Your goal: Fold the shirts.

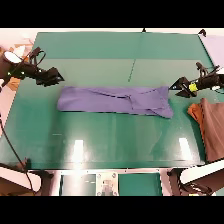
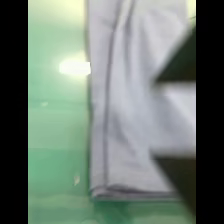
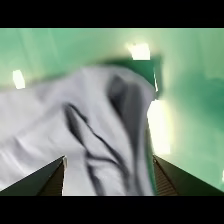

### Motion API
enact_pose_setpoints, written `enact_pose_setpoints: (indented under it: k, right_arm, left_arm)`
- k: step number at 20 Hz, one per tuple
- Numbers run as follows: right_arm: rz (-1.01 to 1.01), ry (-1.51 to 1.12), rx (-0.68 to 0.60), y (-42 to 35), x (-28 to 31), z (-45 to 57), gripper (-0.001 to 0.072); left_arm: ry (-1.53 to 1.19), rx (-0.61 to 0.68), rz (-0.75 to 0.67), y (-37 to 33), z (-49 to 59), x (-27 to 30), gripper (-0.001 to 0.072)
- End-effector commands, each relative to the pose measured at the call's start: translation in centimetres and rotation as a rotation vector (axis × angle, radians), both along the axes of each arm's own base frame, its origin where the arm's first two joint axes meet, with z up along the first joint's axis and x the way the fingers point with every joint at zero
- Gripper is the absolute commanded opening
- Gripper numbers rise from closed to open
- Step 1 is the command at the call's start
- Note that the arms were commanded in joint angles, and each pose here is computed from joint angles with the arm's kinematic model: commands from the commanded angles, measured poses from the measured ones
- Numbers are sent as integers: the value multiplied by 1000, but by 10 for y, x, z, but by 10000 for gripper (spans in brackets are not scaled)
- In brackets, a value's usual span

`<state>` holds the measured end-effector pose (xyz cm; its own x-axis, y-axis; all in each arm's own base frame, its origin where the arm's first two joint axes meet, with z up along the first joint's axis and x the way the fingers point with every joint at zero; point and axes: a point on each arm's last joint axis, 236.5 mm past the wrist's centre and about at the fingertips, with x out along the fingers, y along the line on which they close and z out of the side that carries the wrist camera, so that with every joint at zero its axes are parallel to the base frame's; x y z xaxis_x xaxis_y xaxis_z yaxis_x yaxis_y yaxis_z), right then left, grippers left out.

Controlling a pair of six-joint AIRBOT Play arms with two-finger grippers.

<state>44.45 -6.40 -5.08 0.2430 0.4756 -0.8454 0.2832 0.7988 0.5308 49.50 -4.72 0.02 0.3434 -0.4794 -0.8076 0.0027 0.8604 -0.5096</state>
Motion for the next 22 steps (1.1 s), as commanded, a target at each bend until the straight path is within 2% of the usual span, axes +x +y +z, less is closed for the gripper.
enact_pose_setpoints:
  k: [1, 5, 9, 10, 11, 12, 15, 22]
  right_arm:
    - [103, 58, 80, 5, -19, -26, 610]
    - [189, 69, 222, 48, -18, -45, 610]
    - [267, 64, 217, 84, -14, -53, 607]
    - [277, 62, 215, 89, -13, -53, 517]
    - [285, 62, 214, 91, -13, -52, 147]
    - [281, 60, 213, 91, -11, -50, 18]
    - [277, 29, 200, 88, -4, -28, 17]
    - [380, -125, 143, 100, -17, 104, 18]
  left_arm:
    - [12, -10, -14, 2, 5, -4, 27]
    - [4, -36, -7, -3, 9, -1, 30]
    - [-16, -129, -3, -20, 23, 3, 30]
    - [-18, -133, -16, -27, 23, 3, 30]
    - [-13, -125, -39, -37, 21, 0, 29]
    - [-8, -105, -77, -52, 18, -4, 29]
    - [-65, -7, -206, -114, 9, -7, 29]
    - [-230, 3, -424, -305, -33, -37, 29]
